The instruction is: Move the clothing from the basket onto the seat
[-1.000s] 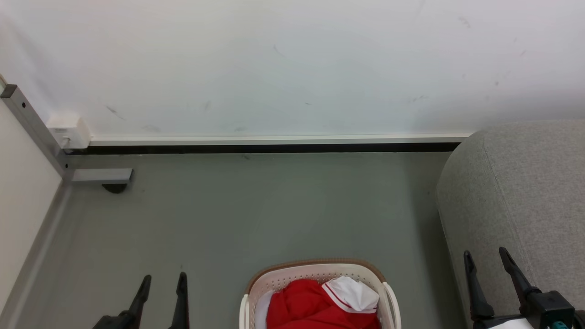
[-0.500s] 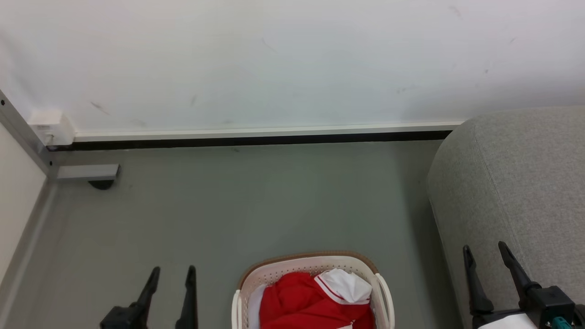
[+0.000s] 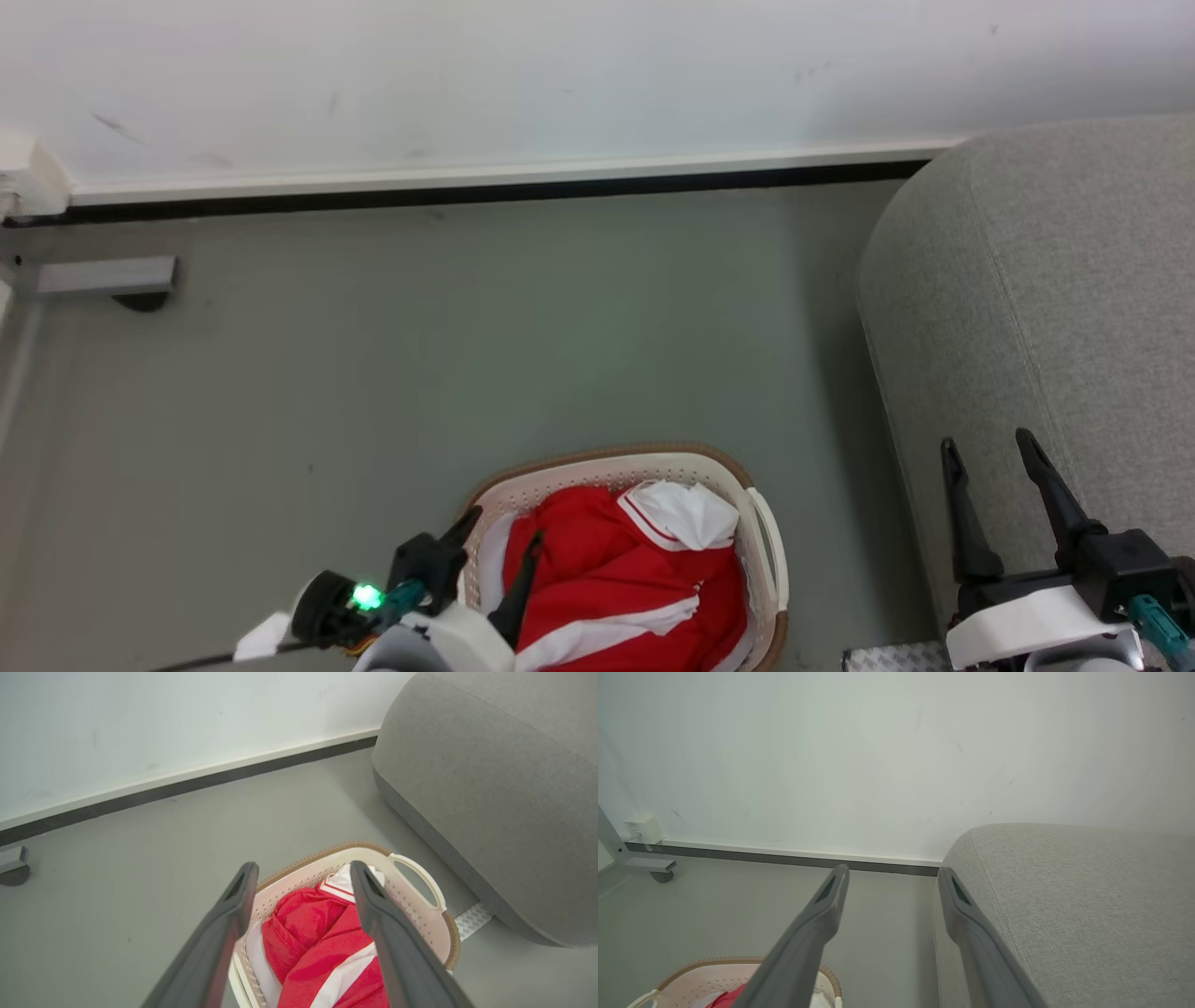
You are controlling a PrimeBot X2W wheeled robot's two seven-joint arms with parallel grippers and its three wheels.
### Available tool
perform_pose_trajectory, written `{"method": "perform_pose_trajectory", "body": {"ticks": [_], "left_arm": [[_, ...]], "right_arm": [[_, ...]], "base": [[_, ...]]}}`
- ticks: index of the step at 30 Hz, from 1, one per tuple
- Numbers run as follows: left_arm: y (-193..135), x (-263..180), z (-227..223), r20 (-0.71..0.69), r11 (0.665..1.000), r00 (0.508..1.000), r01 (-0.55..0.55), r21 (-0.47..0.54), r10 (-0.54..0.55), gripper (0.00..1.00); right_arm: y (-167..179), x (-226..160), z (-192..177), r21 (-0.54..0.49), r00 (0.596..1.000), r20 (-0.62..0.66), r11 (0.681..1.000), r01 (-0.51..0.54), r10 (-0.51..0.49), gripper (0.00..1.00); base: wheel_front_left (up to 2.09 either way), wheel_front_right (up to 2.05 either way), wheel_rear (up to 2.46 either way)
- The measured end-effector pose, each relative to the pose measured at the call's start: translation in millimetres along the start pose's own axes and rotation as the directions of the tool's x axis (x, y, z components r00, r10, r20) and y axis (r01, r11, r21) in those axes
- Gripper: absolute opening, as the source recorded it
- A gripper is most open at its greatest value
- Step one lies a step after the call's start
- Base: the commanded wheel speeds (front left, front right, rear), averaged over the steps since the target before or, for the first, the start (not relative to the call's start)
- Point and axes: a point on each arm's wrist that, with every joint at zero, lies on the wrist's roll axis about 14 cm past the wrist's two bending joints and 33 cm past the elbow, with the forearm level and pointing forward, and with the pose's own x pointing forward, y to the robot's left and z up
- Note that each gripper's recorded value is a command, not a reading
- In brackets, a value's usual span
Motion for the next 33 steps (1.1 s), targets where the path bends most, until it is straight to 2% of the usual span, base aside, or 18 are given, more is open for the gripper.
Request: {"method": "perform_pose_trajectory", "body": {"ticks": [6,11,15,28,33], "left_arm": [[-28,29,-51,-0.249,0.986,0.959,0.156,0.066,-0.135,1.00],[-43,37,-97,-0.447,0.959,0.872,0.267,0.096,-0.199,1.00],[-45,41,-127,-0.571,0.943,0.795,0.317,0.103,-0.205,1.00],[-50,70,-183,-0.738,0.888,0.642,0.440,0.130,-0.210,1.00],[-50,81,-201,-0.768,0.865,0.603,0.482,0.137,-0.215,1.00]], "right_arm": [[-4,13,-11,-0.009,1.000,-0.029,1.000,0.004,-0.005,1.00],[-12,23,-18,-0.015,0.999,-0.043,1.000,0.024,-0.025,1.00],[-21,28,-25,-0.019,0.997,-0.059,0.999,0.045,-0.046,1.00],[-36,44,-59,-0.012,0.988,-0.133,0.997,0.081,-0.082,1.00],[-40,54,-71,-0.014,0.985,-0.150,0.996,0.085,-0.086,1.00]], "base": [[0.00,0.00,0.00],[0.00,0.00,0.00],[0.00,0.00,0.00],[0.00,0.00,0.00],[0.00,0.00,0.00]]}}
